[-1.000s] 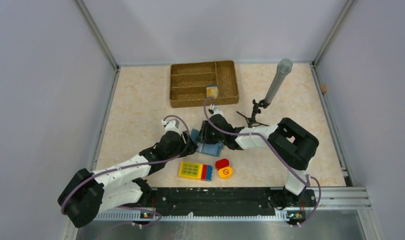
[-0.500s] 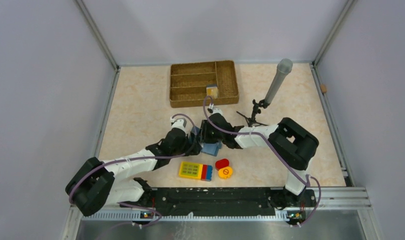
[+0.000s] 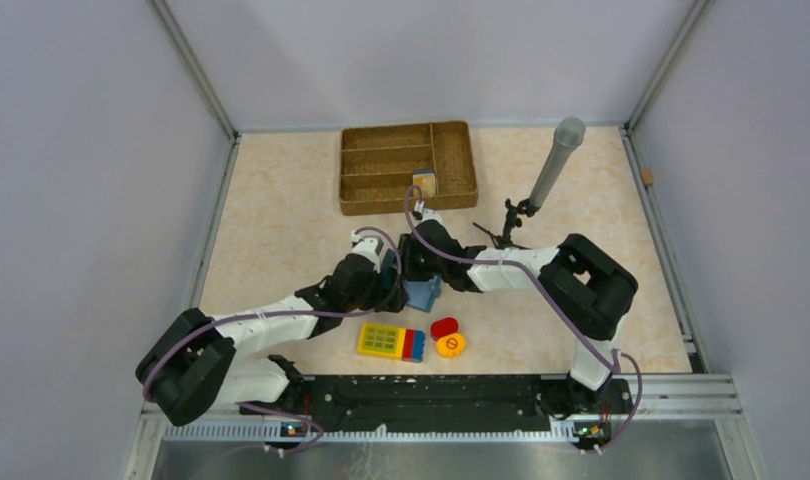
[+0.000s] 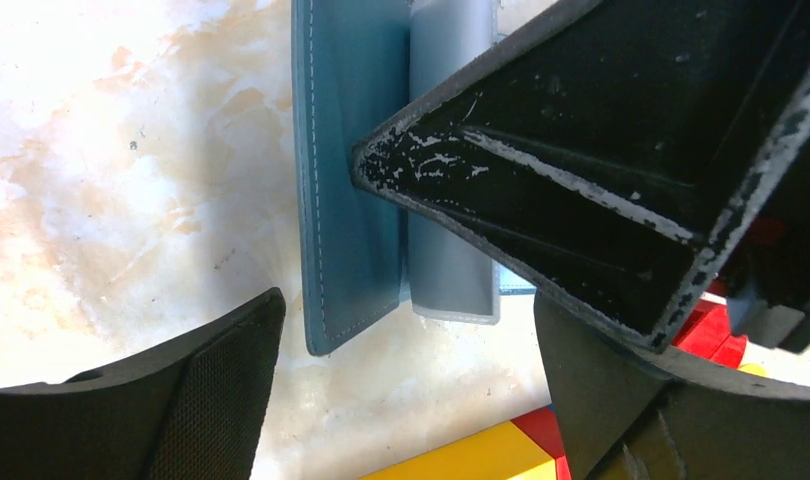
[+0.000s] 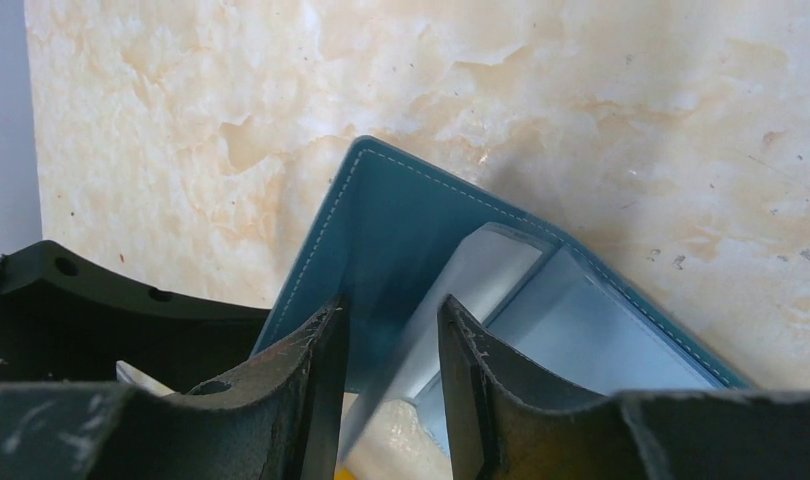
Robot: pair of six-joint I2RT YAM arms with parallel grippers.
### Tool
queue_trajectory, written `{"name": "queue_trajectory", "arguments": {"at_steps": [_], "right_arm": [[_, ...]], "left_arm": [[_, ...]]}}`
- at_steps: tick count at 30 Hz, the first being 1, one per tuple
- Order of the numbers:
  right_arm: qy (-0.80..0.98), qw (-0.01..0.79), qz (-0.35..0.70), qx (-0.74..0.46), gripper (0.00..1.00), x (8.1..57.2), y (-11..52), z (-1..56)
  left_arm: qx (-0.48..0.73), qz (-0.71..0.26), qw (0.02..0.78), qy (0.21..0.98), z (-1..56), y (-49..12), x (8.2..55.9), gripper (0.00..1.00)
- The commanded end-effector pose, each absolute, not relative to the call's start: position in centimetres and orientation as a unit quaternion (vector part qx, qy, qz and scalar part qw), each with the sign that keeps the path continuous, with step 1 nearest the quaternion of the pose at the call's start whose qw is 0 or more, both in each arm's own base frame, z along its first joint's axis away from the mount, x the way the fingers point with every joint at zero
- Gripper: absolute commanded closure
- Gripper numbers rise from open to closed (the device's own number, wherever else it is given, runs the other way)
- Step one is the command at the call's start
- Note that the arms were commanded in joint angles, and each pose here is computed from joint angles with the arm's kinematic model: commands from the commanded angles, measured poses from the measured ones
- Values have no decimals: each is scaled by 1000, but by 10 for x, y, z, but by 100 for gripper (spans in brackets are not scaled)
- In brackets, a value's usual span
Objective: Put the credit cards into the card holder
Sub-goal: Open the card holder at the center of the board.
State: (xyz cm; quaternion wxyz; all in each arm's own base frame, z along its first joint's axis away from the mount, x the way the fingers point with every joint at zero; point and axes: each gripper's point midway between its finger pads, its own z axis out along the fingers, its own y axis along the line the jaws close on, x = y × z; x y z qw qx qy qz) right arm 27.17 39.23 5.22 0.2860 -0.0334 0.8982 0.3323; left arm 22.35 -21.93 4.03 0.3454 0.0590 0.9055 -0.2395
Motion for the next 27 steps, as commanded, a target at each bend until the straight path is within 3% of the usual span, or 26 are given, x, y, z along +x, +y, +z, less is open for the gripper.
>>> {"name": "queue_trajectory", "arguments": {"at_steps": [1,8,15,22,27], "right_arm": [[889,301,343,-41,62,281,402,68],[889,302,342,-46,62,280,401,76],[891,333,305,-48,54,283,379,97],[909,349,224,-45,46,269,321,96],[923,339,177,-50,41,253,293,80]], "left_arm": [[65,-233,387,890,57,-225,245,11],[51,-215,406,887,61,-217,251,45],[43,-223,401,888,59,-218,249,80],[-26,-248,365,897,48,-220,238,99],[-92,-279,338,894,41,-222,230,100]]}}
